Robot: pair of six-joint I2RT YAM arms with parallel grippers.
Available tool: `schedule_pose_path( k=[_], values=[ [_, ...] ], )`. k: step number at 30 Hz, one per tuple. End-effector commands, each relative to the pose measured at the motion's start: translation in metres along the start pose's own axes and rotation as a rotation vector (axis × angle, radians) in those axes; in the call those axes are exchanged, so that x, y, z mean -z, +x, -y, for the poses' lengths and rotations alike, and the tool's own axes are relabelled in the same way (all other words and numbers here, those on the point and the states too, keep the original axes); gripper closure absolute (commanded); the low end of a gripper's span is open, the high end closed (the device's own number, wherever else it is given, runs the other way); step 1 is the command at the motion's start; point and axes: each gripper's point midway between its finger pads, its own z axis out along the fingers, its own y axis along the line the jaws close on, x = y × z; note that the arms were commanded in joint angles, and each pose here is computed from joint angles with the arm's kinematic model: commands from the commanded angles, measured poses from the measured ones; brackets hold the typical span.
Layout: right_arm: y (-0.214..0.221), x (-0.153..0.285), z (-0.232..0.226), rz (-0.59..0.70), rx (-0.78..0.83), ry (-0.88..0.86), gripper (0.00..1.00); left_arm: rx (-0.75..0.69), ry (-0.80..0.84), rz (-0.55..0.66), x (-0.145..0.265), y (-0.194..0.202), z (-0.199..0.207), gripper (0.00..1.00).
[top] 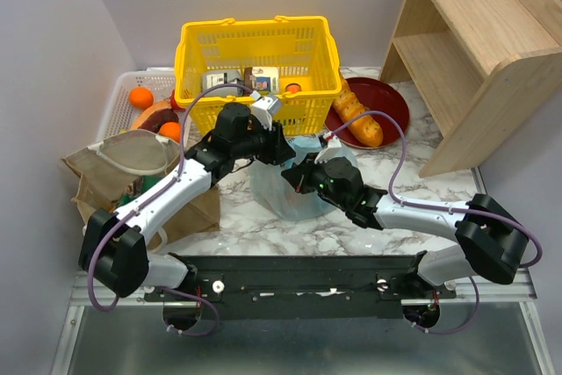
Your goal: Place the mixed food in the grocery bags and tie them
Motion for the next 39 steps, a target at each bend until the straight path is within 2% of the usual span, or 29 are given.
schedule_pose_path(
  k=[1, 6, 9, 10, 12, 15, 16, 19, 20, 21, 22, 23, 24, 26, 28, 32, 34, 36, 37, 39],
  values=[
    [0.007, 0.003, 0.002, -0.014, 0.029, -0.004, 0.99, 0.014, 0.005, -0.051, -0.001, 0.003, 0.0, 0.56],
    [0.007, 0.002, 0.003, -0.013, 0.039, 0.003, 0.99, 0.031, 0.061, -0.112, -0.005, 0.014, 0.006, 0.62],
    [0.008, 0.001, 0.005, -0.019, 0.047, 0.012, 0.99, 0.029, 0.119, -0.136, -0.006, 0.018, 0.015, 0.77],
    [0.01, 0.001, 0.006, -0.023, 0.05, 0.017, 0.99, 0.023, 0.133, -0.141, -0.006, 0.018, 0.017, 0.87],
    [0.008, 0.003, 0.007, -0.02, 0.065, 0.02, 0.94, -0.012, 0.147, -0.131, -0.004, 0.016, 0.019, 0.98],
    [-0.003, 0.012, 0.008, 0.01, 0.109, 0.025, 0.73, -0.086, 0.158, -0.095, 0.002, 0.007, 0.022, 1.0],
    [-0.002, 0.019, 0.01, 0.012, 0.129, 0.018, 0.53, -0.106, 0.157, -0.086, 0.003, 0.005, 0.023, 1.0],
    [-0.025, 0.051, 0.001, 0.107, 0.215, -0.049, 0.33, -0.209, 0.166, -0.054, 0.012, -0.007, 0.027, 1.0],
    [-0.033, 0.061, 0.001, 0.136, 0.242, -0.054, 0.19, -0.243, 0.174, -0.044, 0.016, -0.01, 0.03, 1.0],
    [-0.039, 0.073, 0.002, 0.153, 0.252, -0.047, 0.13, -0.262, 0.175, -0.043, 0.018, -0.011, 0.031, 1.0],
    [-0.063, 0.092, -0.007, 0.232, 0.262, -0.071, 0.04, -0.31, 0.21, -0.044, 0.02, -0.012, 0.035, 1.0],
    [-0.078, 0.103, -0.014, 0.276, 0.289, -0.083, 0.04, -0.331, 0.232, -0.043, 0.023, -0.013, 0.039, 1.0],
    [-0.081, 0.111, -0.004, 0.256, 0.331, -0.024, 0.04, -0.344, 0.257, -0.047, 0.026, -0.013, 0.044, 1.0],
    [-0.123, 0.131, -0.006, 0.352, 0.367, 0.015, 0.05, -0.406, 0.36, -0.05, 0.033, -0.011, 0.06, 1.0],
    [-0.141, 0.137, 0.003, 0.339, 0.396, 0.035, 0.12, -0.426, 0.419, -0.053, 0.039, -0.013, 0.071, 1.0],
    [-0.164, 0.128, -0.01, 0.216, 0.483, -0.099, 0.22, -0.481, 0.515, -0.11, 0.052, -0.011, 0.087, 1.0],
    [-0.162, 0.111, -0.015, 0.074, 0.506, -0.187, 0.26, -0.491, 0.535, -0.131, 0.06, -0.012, 0.095, 1.0],
    [-0.156, 0.089, -0.01, -0.014, 0.533, -0.233, 0.31, -0.517, 0.566, -0.142, 0.066, -0.012, 0.106, 1.0],
    [-0.169, 0.083, -0.015, -0.009, 0.551, -0.257, 0.32, -0.526, 0.579, -0.143, 0.069, -0.012, 0.111, 1.0],
    [-0.158, 0.076, -0.025, -0.094, 0.6, -0.385, 0.39, -0.554, 0.606, -0.148, 0.075, -0.013, 0.121, 1.0]
  ],
)
